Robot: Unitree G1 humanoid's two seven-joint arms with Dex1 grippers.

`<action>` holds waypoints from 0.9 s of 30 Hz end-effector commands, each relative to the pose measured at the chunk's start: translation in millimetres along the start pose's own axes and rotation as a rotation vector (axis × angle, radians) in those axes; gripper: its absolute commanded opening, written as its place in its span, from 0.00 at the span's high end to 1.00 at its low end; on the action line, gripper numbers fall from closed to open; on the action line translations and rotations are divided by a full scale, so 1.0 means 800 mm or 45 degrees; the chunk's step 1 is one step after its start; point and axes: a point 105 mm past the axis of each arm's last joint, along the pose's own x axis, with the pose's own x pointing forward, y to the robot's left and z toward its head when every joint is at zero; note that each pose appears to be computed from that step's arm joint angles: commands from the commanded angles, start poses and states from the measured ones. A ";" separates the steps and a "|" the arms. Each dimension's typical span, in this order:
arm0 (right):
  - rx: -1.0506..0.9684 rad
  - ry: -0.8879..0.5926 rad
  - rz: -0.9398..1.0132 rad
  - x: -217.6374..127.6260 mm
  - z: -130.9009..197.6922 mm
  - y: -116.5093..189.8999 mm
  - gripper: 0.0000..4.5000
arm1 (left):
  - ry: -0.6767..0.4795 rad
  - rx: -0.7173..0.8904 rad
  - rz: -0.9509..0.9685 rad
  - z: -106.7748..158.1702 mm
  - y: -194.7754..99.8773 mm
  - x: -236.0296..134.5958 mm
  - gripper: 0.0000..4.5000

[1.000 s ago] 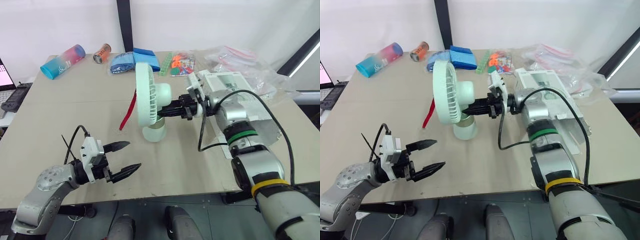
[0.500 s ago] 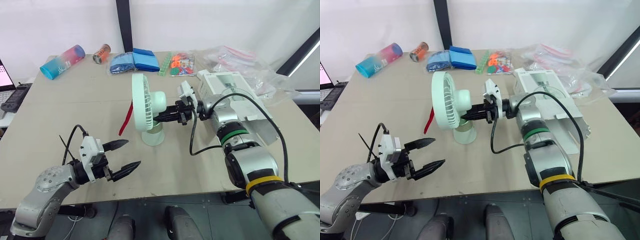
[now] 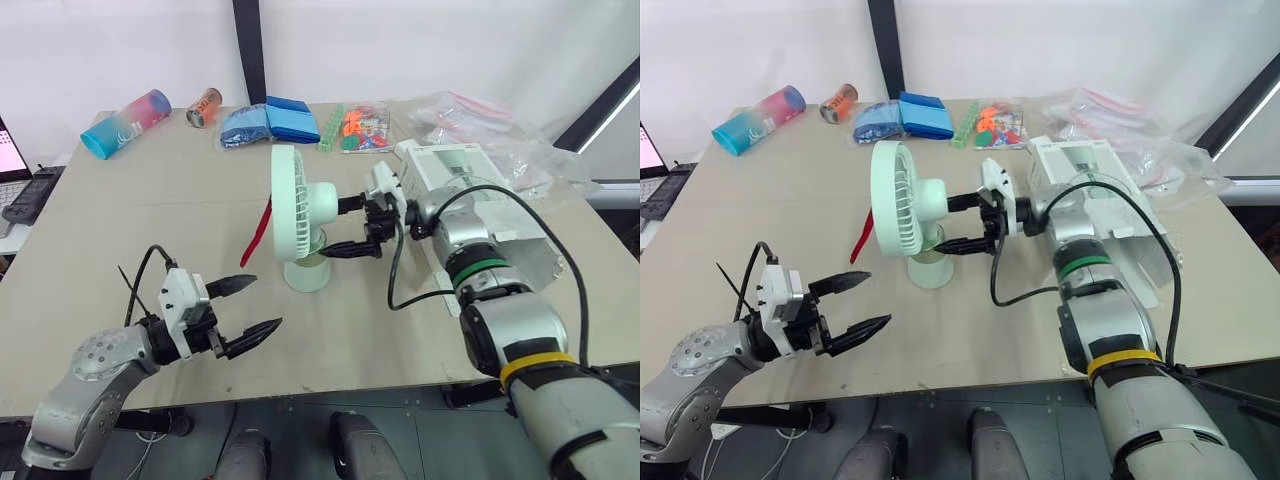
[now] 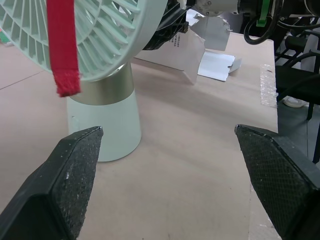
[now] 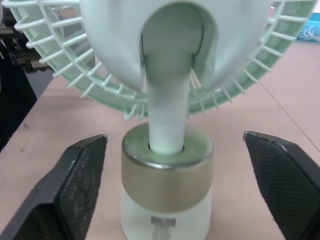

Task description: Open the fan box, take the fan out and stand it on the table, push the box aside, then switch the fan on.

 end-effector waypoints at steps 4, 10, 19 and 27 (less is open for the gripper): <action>-0.132 0.090 -0.135 -0.052 -0.001 0.007 0.03 | -0.001 0.022 0.086 0.002 0.012 0.002 0.00; -0.085 0.091 -0.330 -0.056 -0.027 0.053 0.03 | 0.011 -0.006 0.153 -0.008 0.025 0.004 0.00; 0.091 -0.026 -0.791 -0.033 -0.065 0.099 0.03 | 0.127 -0.081 0.249 -0.065 0.023 0.017 0.00; 0.181 -0.064 -0.955 -0.042 -0.082 0.101 0.03 | 0.176 -0.059 0.397 -0.088 0.029 0.020 0.00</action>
